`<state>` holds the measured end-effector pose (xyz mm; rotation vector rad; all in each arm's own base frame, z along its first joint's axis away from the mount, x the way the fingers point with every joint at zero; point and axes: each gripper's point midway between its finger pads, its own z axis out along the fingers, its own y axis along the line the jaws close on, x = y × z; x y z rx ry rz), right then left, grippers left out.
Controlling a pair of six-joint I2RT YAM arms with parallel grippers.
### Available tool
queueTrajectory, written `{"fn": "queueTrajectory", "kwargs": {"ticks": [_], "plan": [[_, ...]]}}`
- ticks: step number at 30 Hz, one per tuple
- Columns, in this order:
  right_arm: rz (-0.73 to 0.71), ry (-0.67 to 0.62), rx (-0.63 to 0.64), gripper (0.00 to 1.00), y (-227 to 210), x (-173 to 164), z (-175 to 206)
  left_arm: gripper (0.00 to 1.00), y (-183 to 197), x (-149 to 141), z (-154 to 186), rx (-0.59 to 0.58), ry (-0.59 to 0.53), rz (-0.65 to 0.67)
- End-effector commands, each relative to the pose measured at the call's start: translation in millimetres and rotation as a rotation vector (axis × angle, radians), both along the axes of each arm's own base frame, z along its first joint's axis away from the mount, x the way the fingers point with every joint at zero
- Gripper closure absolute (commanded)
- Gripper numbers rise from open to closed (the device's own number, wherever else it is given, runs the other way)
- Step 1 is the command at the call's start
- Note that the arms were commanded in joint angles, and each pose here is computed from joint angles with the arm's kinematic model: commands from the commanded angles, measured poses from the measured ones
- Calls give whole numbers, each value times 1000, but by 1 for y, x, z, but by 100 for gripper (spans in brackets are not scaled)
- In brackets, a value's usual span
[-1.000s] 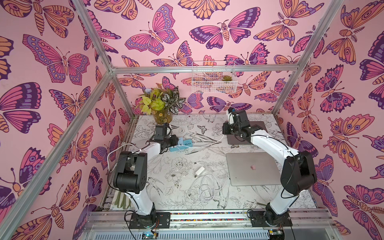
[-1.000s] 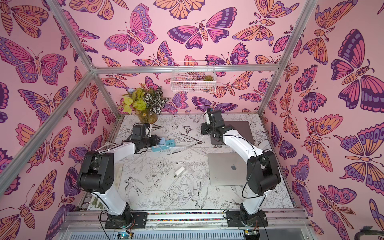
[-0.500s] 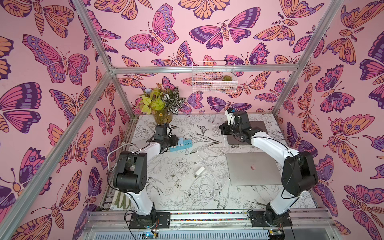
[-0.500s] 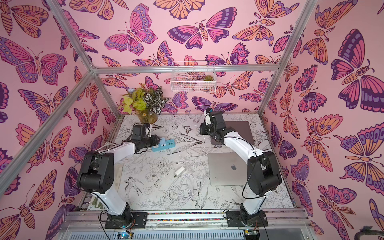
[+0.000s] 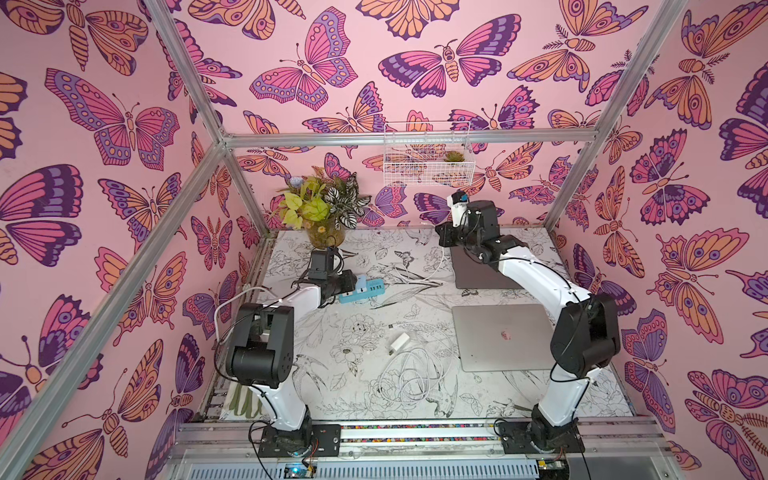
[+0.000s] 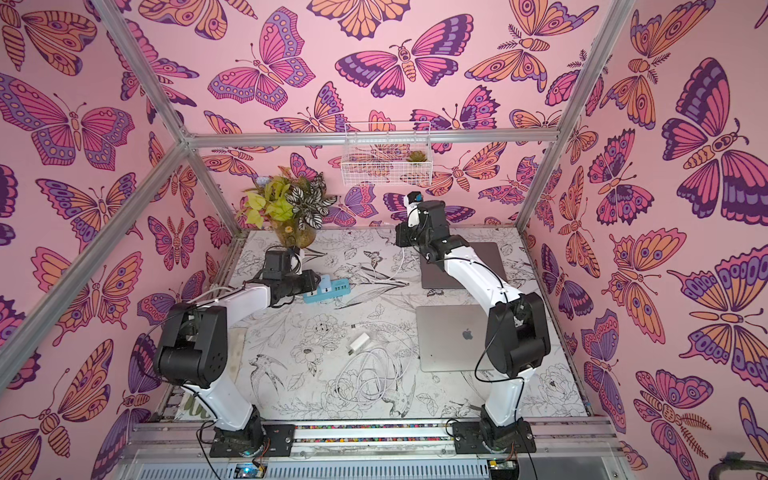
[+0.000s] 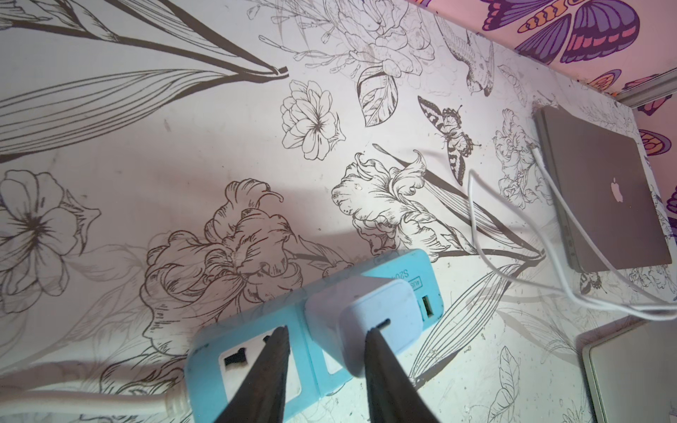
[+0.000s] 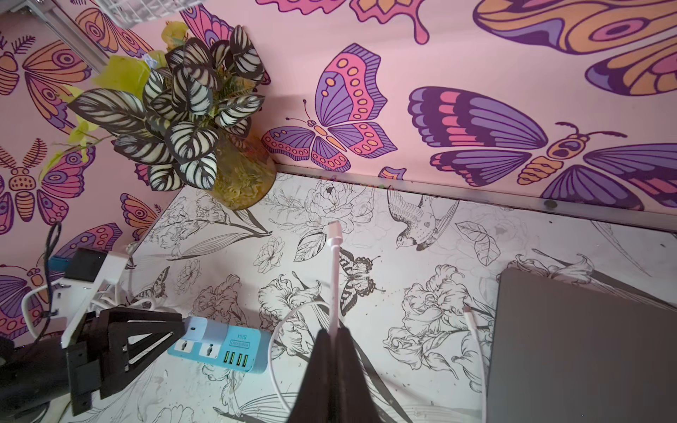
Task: Unplug the laptop charger
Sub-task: Place the charging cable at the center of the board.
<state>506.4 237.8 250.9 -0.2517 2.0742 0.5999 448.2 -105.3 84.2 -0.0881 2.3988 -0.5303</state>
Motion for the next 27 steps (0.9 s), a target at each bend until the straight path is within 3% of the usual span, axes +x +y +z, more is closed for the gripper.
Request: {"fn": "queueTrajectory", "kwargs": {"ticks": [1,8,14,15,19,24,27], "plan": [[11,82,-17,100,-2,-3,-40,63,6,-25,-28,53,124,-5],[6,237,19,100,-5,-7,-105,63,2,-24,-28,48,126,-10],[-15,295,-1,100,-11,-6,-140,62,1,-24,-23,53,112,-6],[-27,296,-10,95,-14,-5,-143,61,1,-23,-20,53,106,-6],[-52,307,-77,61,-23,-2,-147,52,-1,-21,-7,60,70,-10],[-61,278,-115,44,-29,-1,-126,35,-3,-20,18,100,-1,-6],[-43,238,-111,36,-21,-6,-102,27,-9,-22,28,193,-37,-23]]}}
